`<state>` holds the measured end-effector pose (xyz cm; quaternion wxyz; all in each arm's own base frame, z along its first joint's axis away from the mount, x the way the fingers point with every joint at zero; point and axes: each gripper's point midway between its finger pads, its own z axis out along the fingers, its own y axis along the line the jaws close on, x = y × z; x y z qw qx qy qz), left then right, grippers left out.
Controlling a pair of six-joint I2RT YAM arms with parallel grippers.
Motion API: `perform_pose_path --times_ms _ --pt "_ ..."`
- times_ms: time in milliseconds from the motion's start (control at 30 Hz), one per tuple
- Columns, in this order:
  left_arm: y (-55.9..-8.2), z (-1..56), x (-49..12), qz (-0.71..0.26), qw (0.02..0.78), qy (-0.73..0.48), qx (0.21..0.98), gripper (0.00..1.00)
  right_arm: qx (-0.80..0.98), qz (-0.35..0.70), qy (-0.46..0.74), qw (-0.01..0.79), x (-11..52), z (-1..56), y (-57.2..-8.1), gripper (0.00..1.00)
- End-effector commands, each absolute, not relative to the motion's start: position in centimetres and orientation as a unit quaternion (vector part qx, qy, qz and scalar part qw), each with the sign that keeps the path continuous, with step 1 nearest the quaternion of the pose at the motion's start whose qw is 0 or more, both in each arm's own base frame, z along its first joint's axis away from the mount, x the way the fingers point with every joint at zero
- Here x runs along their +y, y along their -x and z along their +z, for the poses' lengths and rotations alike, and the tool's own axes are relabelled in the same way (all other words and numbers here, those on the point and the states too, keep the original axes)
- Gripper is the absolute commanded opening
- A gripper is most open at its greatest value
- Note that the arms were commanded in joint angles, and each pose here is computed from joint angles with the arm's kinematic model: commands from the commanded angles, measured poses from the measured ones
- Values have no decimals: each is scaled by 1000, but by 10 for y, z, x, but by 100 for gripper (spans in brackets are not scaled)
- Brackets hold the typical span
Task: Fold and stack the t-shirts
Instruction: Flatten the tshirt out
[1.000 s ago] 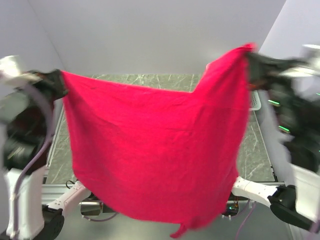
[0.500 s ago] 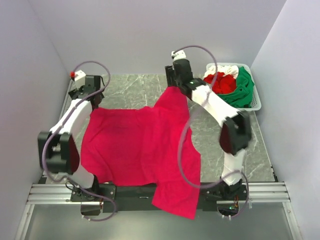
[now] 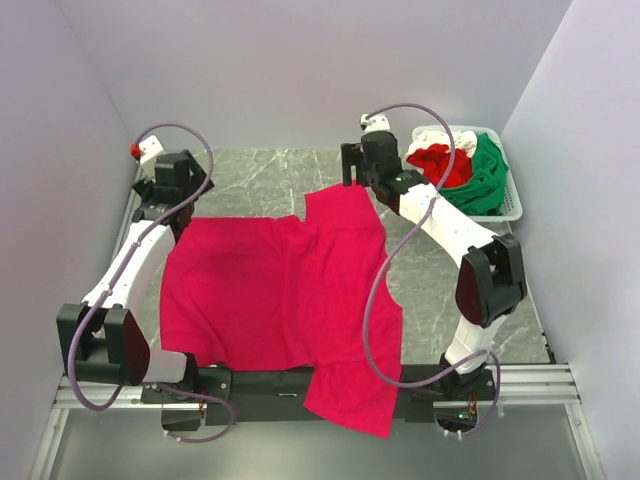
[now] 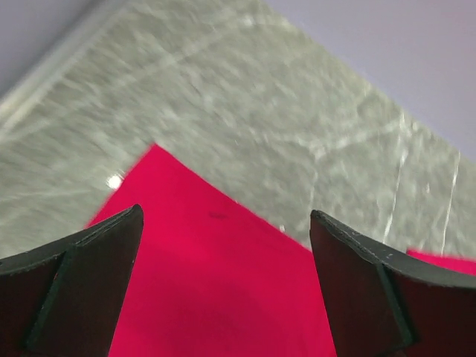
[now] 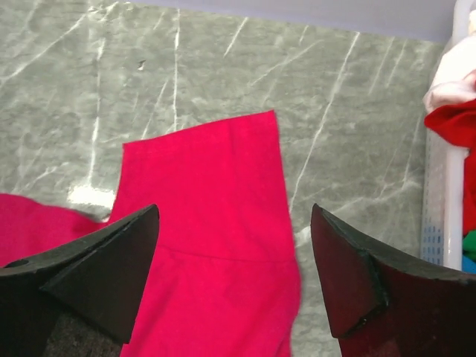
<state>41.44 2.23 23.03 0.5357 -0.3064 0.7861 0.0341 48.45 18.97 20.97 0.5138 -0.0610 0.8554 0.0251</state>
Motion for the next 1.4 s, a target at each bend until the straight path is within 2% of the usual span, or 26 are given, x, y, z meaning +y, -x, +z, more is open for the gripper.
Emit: perform_pose_path --times_ms 0,167,533,900,1367 --pt "-420 199 -10 -42 510 280 812 99 871 61 49 484 197 186 -464 87" --pt "-416 166 -41 -111 472 253 837 99 889 96 54 445 205 159 -443 85" --pt "-417 110 -54 -137 410 239 869 99 915 139 37 376 214 104 -412 85" --pt "-434 64 -46 -160 365 254 881 99 943 109 24 312 213 60 -414 82" --pt "-456 47 -19 -168 350 274 880 99 955 91 -3 283 195 35 -440 81"
